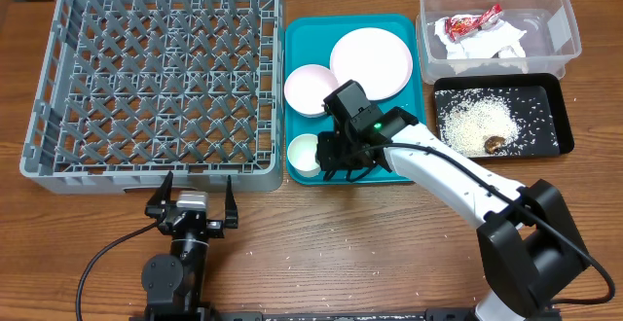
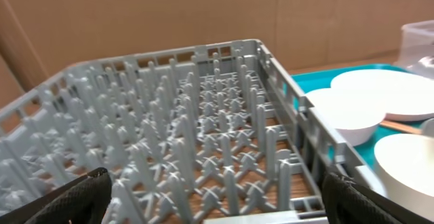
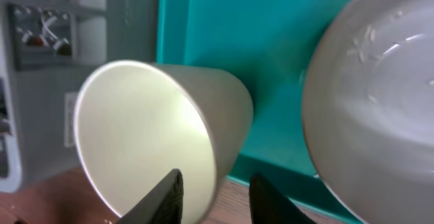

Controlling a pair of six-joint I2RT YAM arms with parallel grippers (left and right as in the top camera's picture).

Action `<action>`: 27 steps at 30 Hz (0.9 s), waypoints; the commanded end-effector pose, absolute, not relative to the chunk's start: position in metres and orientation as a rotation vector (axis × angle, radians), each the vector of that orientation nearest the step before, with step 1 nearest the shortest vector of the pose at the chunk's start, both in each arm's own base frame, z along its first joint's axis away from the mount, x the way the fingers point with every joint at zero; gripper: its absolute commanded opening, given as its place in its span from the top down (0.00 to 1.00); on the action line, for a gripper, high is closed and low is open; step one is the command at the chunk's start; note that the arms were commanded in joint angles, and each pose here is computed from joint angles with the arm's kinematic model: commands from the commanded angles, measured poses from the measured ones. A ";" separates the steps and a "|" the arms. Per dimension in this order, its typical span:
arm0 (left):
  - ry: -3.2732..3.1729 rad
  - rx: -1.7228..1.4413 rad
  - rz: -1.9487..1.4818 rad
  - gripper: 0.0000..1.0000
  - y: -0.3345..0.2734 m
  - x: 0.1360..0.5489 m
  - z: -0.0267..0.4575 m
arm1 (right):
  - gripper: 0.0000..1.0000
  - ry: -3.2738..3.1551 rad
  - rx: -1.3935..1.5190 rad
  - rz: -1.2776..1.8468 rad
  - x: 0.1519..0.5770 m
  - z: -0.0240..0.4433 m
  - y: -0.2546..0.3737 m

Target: Sort waste into correct bins and load items into the dishwasher

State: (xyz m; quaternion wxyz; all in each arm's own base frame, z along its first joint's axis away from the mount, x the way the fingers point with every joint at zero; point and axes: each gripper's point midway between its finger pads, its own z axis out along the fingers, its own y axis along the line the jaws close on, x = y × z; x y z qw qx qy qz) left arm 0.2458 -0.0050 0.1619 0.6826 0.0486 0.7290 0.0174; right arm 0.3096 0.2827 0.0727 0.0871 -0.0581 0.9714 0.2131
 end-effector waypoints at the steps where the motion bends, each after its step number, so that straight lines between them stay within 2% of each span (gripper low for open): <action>1: 1.614 0.053 -0.076 0.00 -0.012 0.242 0.181 | 0.67 2.860 -0.174 0.644 0.315 0.083 0.287; 8: 1.724 -0.018 -0.170 0.00 -0.016 0.227 0.223 | 0.83 2.860 -0.077 0.595 0.320 0.081 0.281; 12: 1.824 -0.031 -0.199 0.00 -0.019 0.222 0.259 | 0.84 2.863 -0.045 0.588 0.320 0.080 0.280; 16: 1.977 -0.008 -0.267 0.00 -0.030 0.225 0.285 | 0.80 2.870 -0.012 0.590 0.320 0.079 0.280; 21: 2.189 0.030 -0.422 0.00 -0.051 0.229 0.295 | 0.81 2.881 0.027 0.592 0.318 0.075 0.279; 27: 2.334 0.010 -0.522 0.00 -0.060 0.251 0.276 | 0.95 2.897 0.048 0.591 0.315 0.072 0.278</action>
